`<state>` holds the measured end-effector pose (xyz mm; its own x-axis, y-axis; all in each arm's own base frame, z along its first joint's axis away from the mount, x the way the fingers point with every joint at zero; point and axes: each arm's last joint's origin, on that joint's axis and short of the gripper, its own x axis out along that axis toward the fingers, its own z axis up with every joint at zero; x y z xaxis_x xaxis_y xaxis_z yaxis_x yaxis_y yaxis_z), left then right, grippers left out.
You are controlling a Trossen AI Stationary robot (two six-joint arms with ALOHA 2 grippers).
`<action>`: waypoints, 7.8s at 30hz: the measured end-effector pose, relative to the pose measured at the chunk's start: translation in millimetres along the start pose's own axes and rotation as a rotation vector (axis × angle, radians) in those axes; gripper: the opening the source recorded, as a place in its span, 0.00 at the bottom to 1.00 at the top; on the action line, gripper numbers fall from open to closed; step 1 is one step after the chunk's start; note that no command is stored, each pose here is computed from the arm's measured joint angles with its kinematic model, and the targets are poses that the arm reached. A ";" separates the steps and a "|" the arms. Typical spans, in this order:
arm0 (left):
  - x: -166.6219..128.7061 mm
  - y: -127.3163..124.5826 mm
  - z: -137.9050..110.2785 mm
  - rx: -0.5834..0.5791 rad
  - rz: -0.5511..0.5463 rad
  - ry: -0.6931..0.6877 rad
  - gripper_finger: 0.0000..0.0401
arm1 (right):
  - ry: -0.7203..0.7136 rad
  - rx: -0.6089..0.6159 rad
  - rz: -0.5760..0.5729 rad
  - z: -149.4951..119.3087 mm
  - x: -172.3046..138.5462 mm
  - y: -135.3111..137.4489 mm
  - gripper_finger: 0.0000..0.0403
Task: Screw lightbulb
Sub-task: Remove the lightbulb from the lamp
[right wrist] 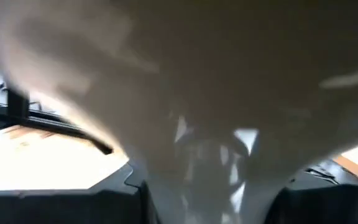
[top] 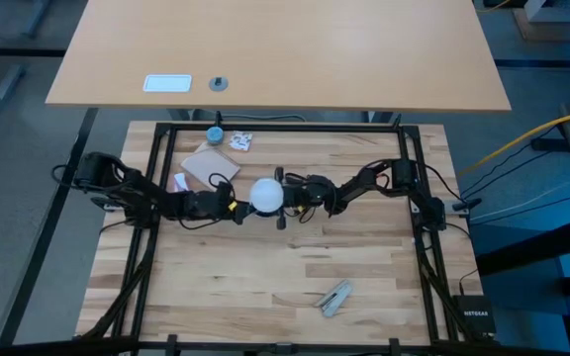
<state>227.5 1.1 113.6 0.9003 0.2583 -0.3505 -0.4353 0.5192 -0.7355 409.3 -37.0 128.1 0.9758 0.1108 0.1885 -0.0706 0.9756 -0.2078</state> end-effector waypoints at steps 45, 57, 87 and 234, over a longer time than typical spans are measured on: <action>-23.7 27.7 38.8 -0.215 -0.022 -0.197 0.19 | 0.007 -0.033 0.208 -3.2 -0.7 4.8 0.41; -17.0 16.8 53.7 0.126 0.029 -0.315 0.30 | 0.041 0.011 0.172 -9.1 -2.4 8.9 0.41; -23.5 -9.1 0.0 0.357 -0.279 0.157 0.20 | 0.217 0.175 -0.310 -20.8 -4.5 -10.7 0.41; 40.6 -28.9 -44.6 1.232 0.127 0.269 0.33 | 0.416 0.242 -0.644 -21.3 21.1 -9.0 0.41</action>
<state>277.0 -39.8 94.7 0.7621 0.2634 -0.5915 -0.1069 0.9522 0.2862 434.9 -47.5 113.4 0.8336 -0.5213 -0.1827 0.5364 0.8429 0.0424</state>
